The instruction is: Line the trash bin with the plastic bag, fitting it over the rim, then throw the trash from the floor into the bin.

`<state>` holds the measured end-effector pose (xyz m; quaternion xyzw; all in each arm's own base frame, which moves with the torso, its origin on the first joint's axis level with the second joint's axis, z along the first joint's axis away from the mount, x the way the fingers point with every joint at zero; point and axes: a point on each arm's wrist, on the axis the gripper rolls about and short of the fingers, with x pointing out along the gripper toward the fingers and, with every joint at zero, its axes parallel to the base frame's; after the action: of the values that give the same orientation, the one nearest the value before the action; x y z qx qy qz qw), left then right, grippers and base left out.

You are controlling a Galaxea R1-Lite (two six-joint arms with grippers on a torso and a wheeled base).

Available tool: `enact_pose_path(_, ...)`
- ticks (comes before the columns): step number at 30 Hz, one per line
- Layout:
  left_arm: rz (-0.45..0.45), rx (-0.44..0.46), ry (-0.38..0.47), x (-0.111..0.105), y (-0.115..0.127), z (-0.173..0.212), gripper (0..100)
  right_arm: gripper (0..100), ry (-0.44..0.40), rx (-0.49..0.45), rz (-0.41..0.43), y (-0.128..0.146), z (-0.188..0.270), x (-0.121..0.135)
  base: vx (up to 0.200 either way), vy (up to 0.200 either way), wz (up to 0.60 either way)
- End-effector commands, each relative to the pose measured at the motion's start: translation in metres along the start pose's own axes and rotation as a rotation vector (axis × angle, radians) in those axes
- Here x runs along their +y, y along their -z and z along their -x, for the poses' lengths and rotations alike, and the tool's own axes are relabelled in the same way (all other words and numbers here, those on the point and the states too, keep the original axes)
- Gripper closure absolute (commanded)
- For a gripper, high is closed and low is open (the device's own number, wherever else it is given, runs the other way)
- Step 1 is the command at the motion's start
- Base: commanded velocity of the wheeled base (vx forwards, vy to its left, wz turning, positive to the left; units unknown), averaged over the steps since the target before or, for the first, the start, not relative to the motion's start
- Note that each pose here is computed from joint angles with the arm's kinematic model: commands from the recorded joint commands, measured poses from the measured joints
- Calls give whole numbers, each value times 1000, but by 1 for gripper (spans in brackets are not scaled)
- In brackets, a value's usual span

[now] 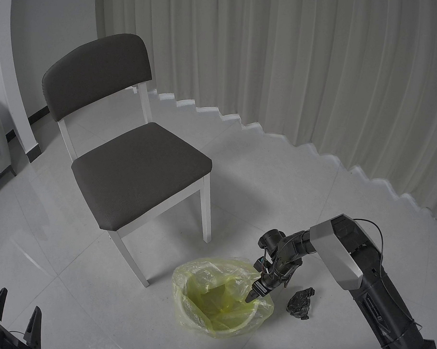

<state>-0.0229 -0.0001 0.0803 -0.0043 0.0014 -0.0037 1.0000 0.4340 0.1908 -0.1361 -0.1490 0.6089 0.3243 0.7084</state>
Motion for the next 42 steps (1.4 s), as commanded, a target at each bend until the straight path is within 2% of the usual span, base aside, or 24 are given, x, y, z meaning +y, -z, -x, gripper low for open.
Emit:
enact_pose_path(1,1,2,0,0,4,0,0,0,5,-31,3,-8,15,3,0,0,0)
enact_pose_path(10,1,2,0,0,4,0,0,0,9,-56,-14,-20,57,10,0,0,0)
enact_pose_path(14,1,2,0,0,4,0,0,0,-18,-51,-33,-20,75,11,0,0,0)
enact_pose_path(20,1,2,0,0,4,0,0,0,10,-106,-166,-16,104,-19,0,0,0)
enact_pose_path(24,1,2,0,0,4,0,0,0,42,-143,-207,-10,121,-44,0,0,0)
enact_pose_path(26,1,2,0,0,4,0,0,0,48,-144,-218,-7,120,-50,0,0,0)
enact_pose_path(27,1,2,0,0,4,0,0,0,75,-137,-237,-2,118,-61,0,0,0)
enact_pose_path(32,1,2,0,0,4,0,0,0,160,-93,-226,15,89,-89,0,0,0)
enact_pose_path(35,1,2,0,0,4,0,0,0,175,-82,-239,24,74,-101,0,0,0)
enact_pose_path(42,1,2,0,0,4,0,0,0,232,-125,-238,36,40,-124,0,0,0)
